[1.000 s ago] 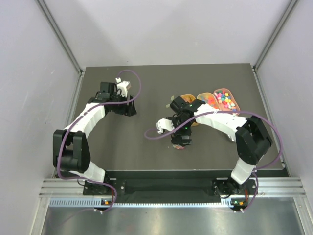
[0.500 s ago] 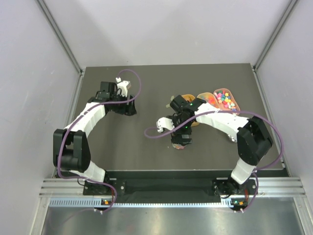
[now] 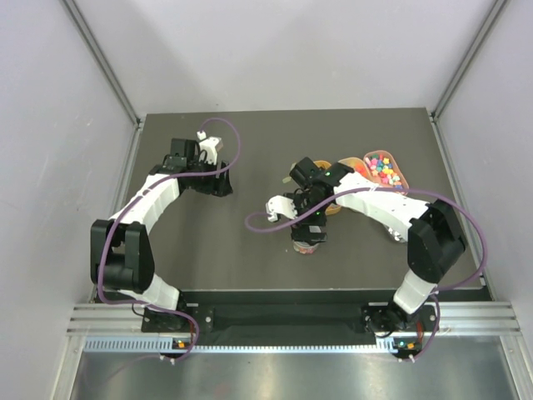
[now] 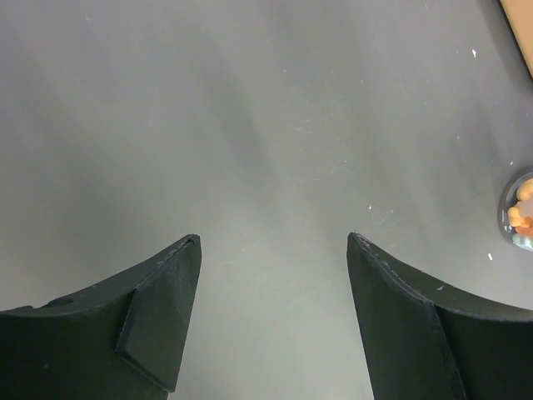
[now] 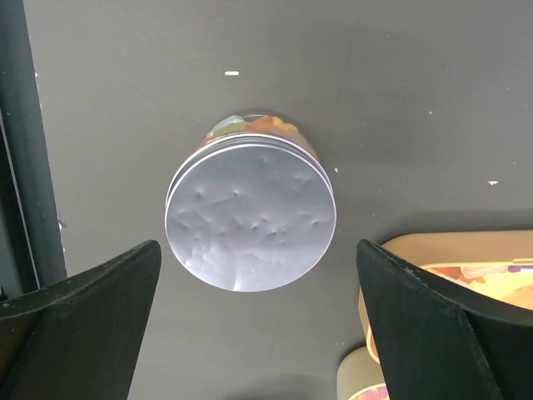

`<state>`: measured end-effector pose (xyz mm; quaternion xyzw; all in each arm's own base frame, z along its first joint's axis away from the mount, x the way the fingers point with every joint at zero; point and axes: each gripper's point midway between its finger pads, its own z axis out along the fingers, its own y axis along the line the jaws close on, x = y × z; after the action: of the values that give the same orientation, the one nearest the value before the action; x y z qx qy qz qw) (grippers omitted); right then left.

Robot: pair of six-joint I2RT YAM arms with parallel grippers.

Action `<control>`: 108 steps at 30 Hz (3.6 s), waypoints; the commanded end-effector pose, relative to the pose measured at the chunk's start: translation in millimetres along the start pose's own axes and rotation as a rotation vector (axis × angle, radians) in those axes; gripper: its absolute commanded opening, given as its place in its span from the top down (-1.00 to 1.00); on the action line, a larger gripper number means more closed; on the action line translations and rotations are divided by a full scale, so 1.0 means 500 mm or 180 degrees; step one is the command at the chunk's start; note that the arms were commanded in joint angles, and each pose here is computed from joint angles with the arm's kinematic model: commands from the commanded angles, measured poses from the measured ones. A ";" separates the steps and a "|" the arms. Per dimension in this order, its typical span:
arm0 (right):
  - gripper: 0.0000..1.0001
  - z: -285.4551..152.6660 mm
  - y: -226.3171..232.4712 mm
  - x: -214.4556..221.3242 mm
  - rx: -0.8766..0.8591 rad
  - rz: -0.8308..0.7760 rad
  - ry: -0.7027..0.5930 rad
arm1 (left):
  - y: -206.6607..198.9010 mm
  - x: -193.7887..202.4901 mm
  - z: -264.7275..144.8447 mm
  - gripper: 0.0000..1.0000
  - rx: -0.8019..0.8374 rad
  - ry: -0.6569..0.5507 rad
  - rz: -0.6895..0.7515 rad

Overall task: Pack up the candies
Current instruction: Close the bottle lid on the packing bottle.

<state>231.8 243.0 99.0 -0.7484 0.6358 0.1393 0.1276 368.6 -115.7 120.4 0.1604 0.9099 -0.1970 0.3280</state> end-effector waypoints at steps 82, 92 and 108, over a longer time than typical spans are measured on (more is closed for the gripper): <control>1.00 0.055 0.069 0.043 -0.0145 0.0226 0.0093 | 0.016 -0.029 -0.013 0.19 -0.0153 -0.0188 0.0053; 1.00 0.035 0.031 0.021 -0.0005 0.0211 0.0095 | 0.003 -0.041 -0.038 -0.19 -0.0100 -0.0210 0.0238; -0.39 -0.048 0.032 -0.018 0.0365 -0.0161 -0.0354 | -0.159 -0.037 -0.156 -0.96 0.0791 -0.0561 0.0948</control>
<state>217.0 226.9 139.0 -0.7408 0.6289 0.1131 0.2070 331.3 -133.6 210.2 0.2737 0.8287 -0.2283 0.4316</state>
